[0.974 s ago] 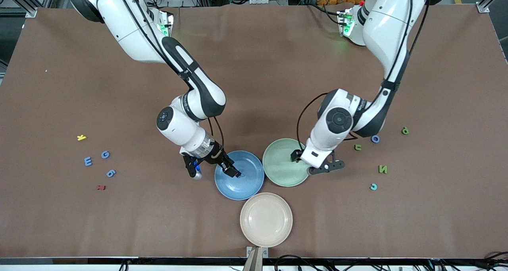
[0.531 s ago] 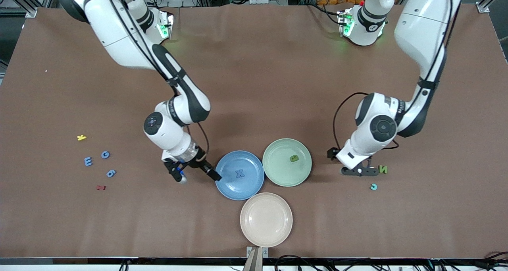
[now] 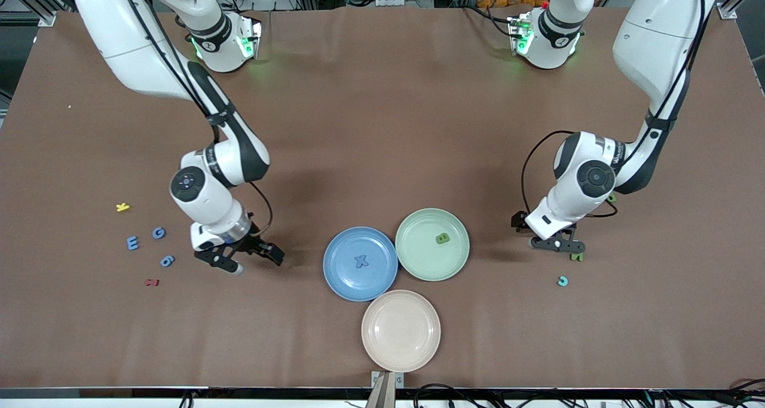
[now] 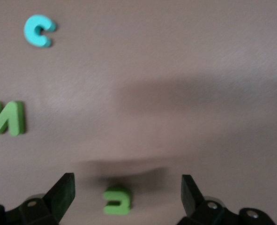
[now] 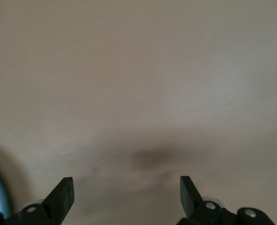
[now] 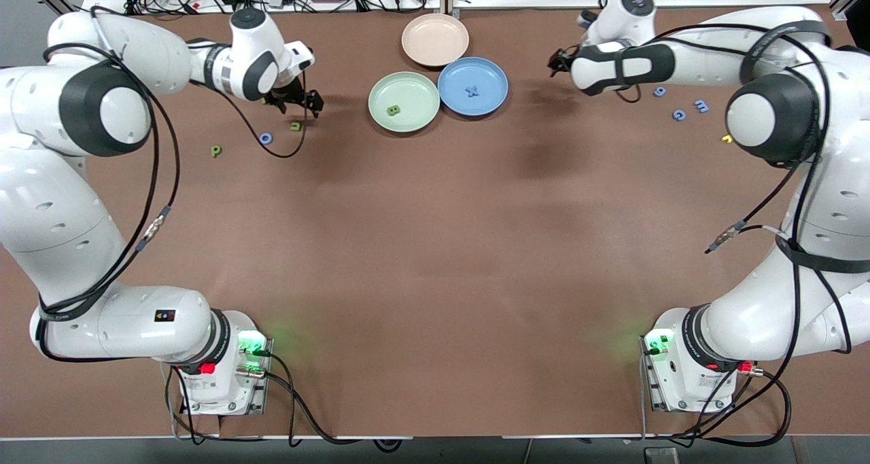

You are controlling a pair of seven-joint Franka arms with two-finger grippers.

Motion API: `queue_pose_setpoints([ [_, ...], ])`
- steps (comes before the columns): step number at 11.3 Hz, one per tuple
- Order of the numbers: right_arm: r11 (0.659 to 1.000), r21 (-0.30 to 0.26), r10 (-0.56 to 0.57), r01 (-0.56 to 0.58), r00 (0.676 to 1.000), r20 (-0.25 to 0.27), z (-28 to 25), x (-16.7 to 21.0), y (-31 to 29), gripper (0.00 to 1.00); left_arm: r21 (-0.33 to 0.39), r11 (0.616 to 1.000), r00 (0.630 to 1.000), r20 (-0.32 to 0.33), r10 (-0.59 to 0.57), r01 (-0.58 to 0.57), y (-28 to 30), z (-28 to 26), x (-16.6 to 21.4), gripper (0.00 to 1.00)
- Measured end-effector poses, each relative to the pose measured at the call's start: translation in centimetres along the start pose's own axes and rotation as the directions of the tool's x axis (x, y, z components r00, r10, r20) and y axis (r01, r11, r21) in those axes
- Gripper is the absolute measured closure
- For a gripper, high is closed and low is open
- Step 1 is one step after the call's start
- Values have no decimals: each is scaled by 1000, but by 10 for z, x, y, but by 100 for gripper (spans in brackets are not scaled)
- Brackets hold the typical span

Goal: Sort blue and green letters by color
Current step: 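Grasp the green u with the left gripper while the right gripper reaches the blue G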

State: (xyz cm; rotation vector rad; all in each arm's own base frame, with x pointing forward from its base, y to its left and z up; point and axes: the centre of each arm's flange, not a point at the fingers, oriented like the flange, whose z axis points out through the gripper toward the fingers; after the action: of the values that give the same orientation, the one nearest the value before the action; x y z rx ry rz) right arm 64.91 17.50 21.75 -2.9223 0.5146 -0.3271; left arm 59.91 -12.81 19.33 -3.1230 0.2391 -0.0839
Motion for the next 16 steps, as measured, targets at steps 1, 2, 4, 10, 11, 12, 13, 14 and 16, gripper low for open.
queue_pose_setpoints([
  [1, 997, -34, -67, 67, 998, -3, -8, 10, 22, 0, -1, 1000, 1000, 3, 11, -11, -11, 0, -6, 0],
  [2, 989, -69, -133, 133, 991, 5, -14, 20, 48, 0, -4, 1000, 1000, -1, 15, -15, -18, 0, -11, 0],
  [4, 963, -129, -238, 239, 971, 20, -20, 41, 106, 0, -10, 1000, 1000, -9, 22, -22, -17, 2, -19, 0],
  [10, 826, -191, -515, 530, 848, 126, -25, 72, 241, 0, -22, 999, 1000, -5, 28, -28, -13, 14, -34, 5],
  [11, 800, -183, -553, 572, 820, 148, -22, 70, 251, 0, -22, 999, 1000, -3, 27, -27, -14, 15, -35, 7],
  [12, 786, -175, -570, 594, 804, 167, -19, 66, 259, 0, -23, 999, 1000, -1, 24, -24, -14, 16, -36, 18],
  [13, 779, -167, -577, 604, 796, 183, -14, 60, 262, 0, -24, 999, 1000, -2, 21, -22, -15, 17, -38, 30],
  [14, 778, -159, -578, 607, 792, 198, -9, 54, 264, 0, -25, 1000, 1000, -12, 14, -14, -16, 16, -38, 44],
  [16, 780, -145, -573, 609, 788, 227, 1, 40, 268, 0, -26, 1000, 1000, -20, 1, -1, -16, 13, -39, 70],
])
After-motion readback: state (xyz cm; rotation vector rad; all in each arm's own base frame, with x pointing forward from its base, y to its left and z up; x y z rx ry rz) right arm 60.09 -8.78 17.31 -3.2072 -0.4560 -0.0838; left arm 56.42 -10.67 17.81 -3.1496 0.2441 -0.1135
